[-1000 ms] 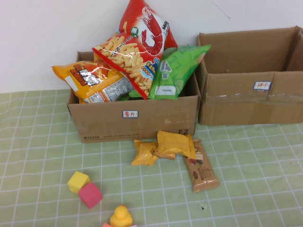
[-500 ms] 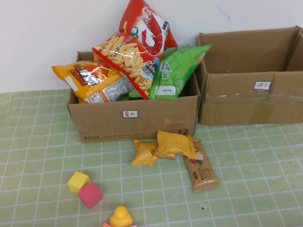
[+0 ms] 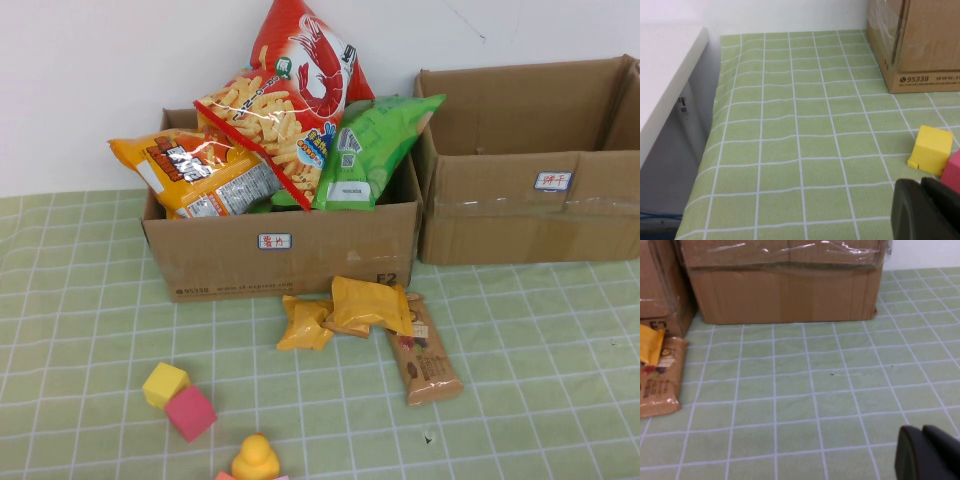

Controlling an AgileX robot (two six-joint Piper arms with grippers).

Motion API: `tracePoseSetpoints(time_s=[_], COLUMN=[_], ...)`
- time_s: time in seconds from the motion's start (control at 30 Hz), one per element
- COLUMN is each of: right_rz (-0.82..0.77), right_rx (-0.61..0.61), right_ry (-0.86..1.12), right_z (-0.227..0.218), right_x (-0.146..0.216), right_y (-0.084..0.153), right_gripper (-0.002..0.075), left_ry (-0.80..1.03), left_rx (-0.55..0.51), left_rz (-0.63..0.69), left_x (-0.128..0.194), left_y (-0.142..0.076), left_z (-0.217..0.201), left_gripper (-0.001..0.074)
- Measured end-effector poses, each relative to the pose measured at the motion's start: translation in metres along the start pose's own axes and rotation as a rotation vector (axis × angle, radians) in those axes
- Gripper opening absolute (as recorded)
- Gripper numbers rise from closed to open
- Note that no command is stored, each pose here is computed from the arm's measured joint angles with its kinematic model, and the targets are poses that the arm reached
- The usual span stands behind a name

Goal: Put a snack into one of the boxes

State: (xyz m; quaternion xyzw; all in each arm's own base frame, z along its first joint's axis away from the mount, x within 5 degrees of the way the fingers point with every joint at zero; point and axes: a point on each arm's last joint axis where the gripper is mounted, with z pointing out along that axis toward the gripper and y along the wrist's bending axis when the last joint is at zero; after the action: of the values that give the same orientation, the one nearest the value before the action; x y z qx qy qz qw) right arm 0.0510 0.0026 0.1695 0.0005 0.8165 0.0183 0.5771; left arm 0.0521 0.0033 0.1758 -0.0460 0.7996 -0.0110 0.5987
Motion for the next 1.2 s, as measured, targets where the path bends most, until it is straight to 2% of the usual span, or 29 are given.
tracePoseSetpoints(time_s=[1.2], right_rz=[-0.023], right_rx=[0.025], right_ry=[0.0], right_z=[0.0], right_x=[0.0], right_y=[-0.0019], right_gripper=[-0.0002], left_ry=[0.0], left_rx=[0.0], left_rz=[0.0], left_x=[0.0], left_y=[0.0], left_z=[0.0], left_gripper=[-0.0003])
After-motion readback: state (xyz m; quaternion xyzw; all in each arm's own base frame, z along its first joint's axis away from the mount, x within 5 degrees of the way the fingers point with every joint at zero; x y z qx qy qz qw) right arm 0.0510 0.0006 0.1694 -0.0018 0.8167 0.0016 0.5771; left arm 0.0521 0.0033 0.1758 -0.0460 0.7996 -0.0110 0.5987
